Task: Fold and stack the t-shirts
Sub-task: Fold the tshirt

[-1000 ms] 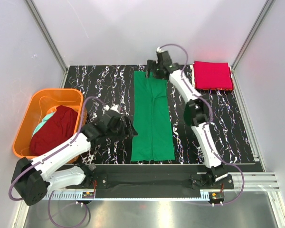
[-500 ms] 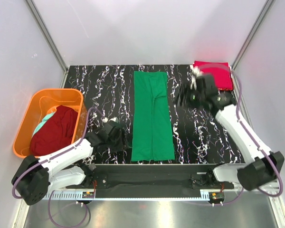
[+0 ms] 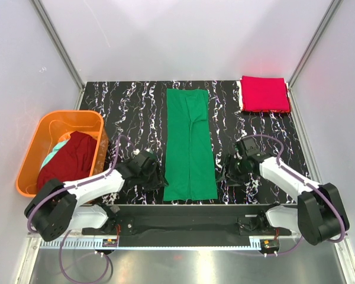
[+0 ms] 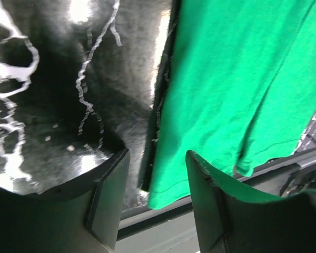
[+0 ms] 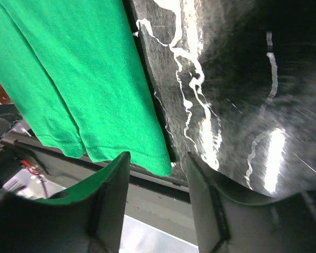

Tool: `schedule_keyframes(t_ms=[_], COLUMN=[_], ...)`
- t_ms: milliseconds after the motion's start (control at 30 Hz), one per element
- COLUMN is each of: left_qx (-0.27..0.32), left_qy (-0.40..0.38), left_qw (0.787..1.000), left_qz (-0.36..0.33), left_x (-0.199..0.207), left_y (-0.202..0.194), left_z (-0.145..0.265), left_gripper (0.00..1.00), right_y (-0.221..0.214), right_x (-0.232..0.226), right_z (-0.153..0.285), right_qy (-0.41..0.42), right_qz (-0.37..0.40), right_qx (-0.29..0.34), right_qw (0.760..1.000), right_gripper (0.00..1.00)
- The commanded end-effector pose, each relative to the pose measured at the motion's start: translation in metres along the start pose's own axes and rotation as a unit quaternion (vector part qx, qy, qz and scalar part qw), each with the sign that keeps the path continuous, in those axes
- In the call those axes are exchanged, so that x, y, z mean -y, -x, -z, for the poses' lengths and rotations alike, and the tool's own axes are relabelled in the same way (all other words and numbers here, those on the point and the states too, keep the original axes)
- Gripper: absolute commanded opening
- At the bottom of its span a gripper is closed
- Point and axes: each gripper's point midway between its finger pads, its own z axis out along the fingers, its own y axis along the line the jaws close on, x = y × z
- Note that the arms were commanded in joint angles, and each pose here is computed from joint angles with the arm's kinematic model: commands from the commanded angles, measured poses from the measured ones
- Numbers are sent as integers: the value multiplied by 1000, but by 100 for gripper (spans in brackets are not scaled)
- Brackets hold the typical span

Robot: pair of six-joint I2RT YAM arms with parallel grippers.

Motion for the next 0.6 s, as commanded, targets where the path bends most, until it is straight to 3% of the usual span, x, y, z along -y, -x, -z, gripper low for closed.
schedule_keyframes(t_ms=[0,300,433,567], left_qx=[-21,-42,-11,-13], left_qy=[16,73,121,118], left_qw=[1000,996,992,992], left_qz=[10,9,22,31], left_x=[-12,-28,-43,-47], left_y=[-14,-37,-40,-51], left_z=[-10,-14,-4,-1], left_gripper=[54,55,56,56], right_y=[-2,-23,-31,-40], right_x=[-17,-7,-7,-8], right_z=[-14,-37,-37,-38], right_qy=[60,53,55,54], right_qz=[-12,-12,-12,-11], right_qx=[-7,-40,-45,-53], right_qw=[998,998,997,997], right_gripper=[53,51,50,49])
